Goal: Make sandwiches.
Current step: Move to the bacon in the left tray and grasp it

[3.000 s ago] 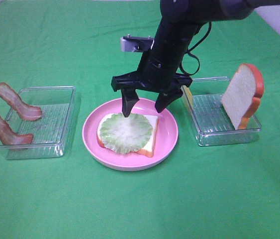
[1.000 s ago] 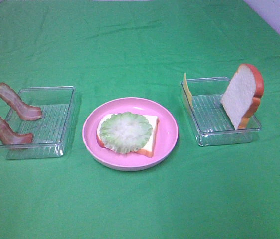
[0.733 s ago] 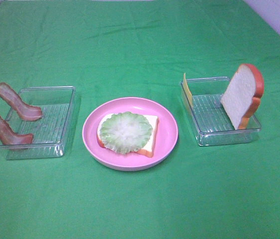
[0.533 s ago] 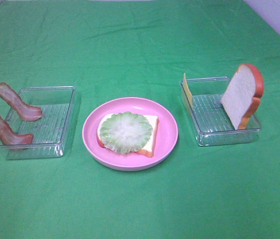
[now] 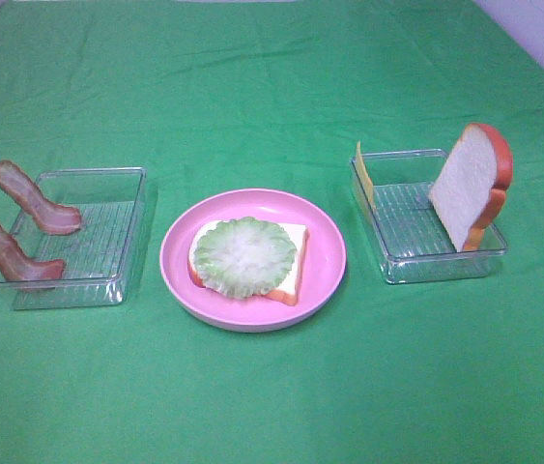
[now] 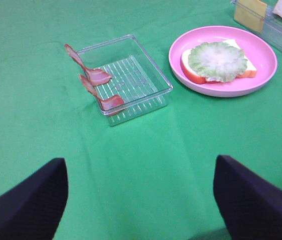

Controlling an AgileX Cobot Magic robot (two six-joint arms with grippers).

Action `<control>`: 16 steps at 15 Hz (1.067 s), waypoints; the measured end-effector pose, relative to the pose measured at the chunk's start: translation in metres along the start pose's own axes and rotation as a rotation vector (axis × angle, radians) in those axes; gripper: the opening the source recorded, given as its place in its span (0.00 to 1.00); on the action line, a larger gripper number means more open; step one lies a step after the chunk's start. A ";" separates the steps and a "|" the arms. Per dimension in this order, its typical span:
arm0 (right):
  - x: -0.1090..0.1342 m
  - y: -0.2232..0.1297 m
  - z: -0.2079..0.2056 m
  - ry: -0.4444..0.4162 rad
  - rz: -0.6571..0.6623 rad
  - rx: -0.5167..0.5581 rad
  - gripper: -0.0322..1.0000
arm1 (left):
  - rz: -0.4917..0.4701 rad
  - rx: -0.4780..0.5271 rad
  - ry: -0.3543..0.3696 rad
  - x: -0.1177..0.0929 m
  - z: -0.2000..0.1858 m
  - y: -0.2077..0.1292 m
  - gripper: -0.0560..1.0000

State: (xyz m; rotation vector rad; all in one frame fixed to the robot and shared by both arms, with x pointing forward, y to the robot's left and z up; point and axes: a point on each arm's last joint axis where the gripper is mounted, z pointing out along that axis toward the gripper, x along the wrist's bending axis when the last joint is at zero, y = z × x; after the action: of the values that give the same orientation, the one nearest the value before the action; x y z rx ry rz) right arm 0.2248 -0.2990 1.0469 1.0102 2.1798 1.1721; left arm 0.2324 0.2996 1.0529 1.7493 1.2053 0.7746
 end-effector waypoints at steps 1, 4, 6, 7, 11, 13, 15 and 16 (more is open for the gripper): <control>0.000 0.000 0.000 0.000 0.000 0.000 0.76 | -0.020 0.007 0.012 0.001 0.001 0.000 0.77; 0.000 0.000 0.000 0.000 0.000 0.000 0.76 | -0.108 0.060 0.033 0.004 0.008 0.010 0.77; 0.000 0.000 0.000 0.000 0.000 0.000 0.76 | -0.184 0.089 0.058 0.007 0.016 0.032 0.77; 0.000 0.000 0.000 0.000 0.000 0.000 0.76 | -0.205 0.111 0.085 0.010 0.020 0.045 0.77; 0.000 0.000 0.000 0.001 0.000 0.000 0.76 | -0.315 0.421 0.206 0.021 0.081 0.089 0.77; 0.000 0.000 0.000 0.001 0.000 0.000 0.76 | -0.321 0.552 0.229 0.023 0.109 0.095 0.77; 0.000 0.000 0.000 0.001 0.000 0.000 0.76 | -0.315 0.710 0.253 0.025 0.143 0.099 0.77; 0.000 0.000 0.000 0.001 0.000 0.000 0.76 | -0.310 0.774 0.262 0.026 0.161 0.098 0.77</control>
State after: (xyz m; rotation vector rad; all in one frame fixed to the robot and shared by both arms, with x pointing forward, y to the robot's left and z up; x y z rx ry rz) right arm 0.2247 -0.2989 1.0469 1.0103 2.1803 1.1731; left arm 0.4181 0.2591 1.0696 2.0056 2.0948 0.3673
